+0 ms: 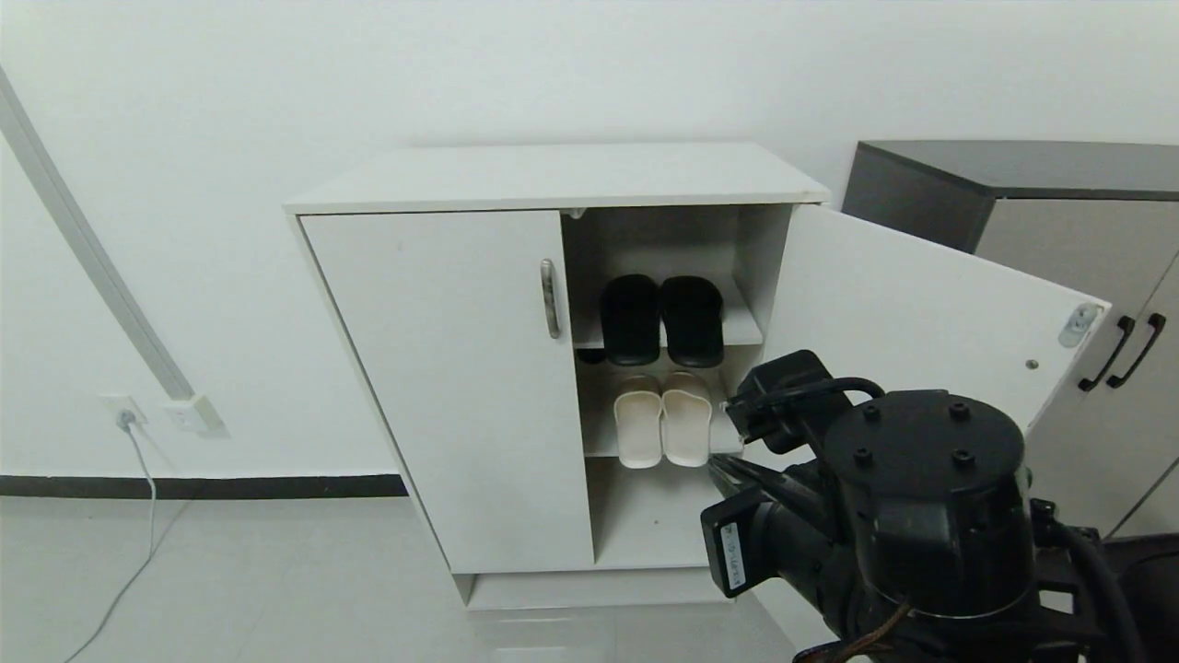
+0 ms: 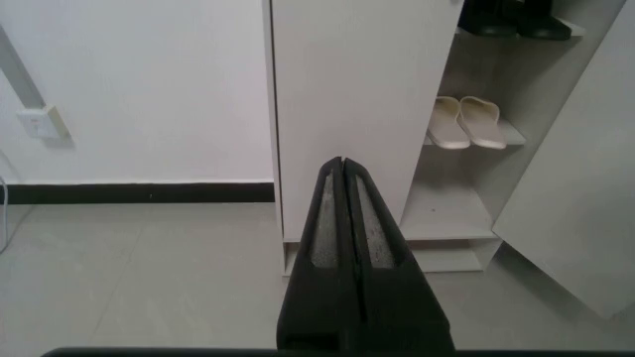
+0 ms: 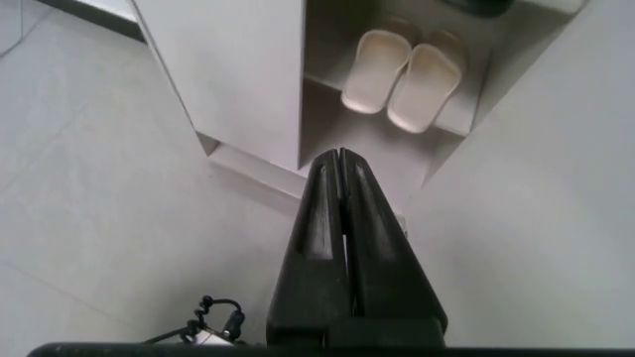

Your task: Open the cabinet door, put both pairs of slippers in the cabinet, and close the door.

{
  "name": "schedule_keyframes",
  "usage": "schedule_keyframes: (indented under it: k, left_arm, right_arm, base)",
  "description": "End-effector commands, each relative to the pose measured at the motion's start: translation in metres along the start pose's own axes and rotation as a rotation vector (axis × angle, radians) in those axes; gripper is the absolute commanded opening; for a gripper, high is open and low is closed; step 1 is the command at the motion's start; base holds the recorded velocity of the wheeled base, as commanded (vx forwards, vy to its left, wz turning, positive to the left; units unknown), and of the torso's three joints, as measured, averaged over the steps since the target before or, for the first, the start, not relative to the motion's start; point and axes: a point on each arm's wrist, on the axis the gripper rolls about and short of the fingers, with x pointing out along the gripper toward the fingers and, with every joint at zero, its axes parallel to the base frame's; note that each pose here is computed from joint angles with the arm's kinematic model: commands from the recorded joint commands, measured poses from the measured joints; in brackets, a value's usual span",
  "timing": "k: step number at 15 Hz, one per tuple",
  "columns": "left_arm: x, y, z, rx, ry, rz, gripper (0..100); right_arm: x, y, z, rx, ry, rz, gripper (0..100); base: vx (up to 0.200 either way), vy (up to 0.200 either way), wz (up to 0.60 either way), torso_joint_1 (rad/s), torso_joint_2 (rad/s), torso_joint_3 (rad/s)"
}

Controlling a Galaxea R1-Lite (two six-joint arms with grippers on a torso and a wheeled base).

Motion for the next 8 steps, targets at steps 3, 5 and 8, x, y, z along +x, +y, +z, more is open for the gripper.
schedule_keyframes:
  k: [3, 5, 8]
  left_arm:
    - [0.0001, 0.0, -0.0001, 0.0, 0.002, 0.0, 0]
    - [0.0001, 0.0, -0.0001, 0.0, 0.002, 0.0, 0]
    - [0.0001, 0.0, -0.0001, 0.0, 0.002, 0.0, 0]
  right_arm:
    - [0.0007, 0.0009, -0.001, -0.004, 0.003, 0.001, 0]
    - [0.0009, 0.0005, -0.001, -0.003, 0.003, 0.0, 0]
    - [0.0003, 0.0007, -0.0007, -0.003, 0.002, 0.0, 0]
  base:
    - [0.0, 0.0, 0.0, 0.139, -0.45, -0.333]
    - [0.0, 0.0, 0.0, 0.141, -0.47, -0.332]
    - [0.0, 0.0, 0.0, 0.165, -0.48, -0.323]
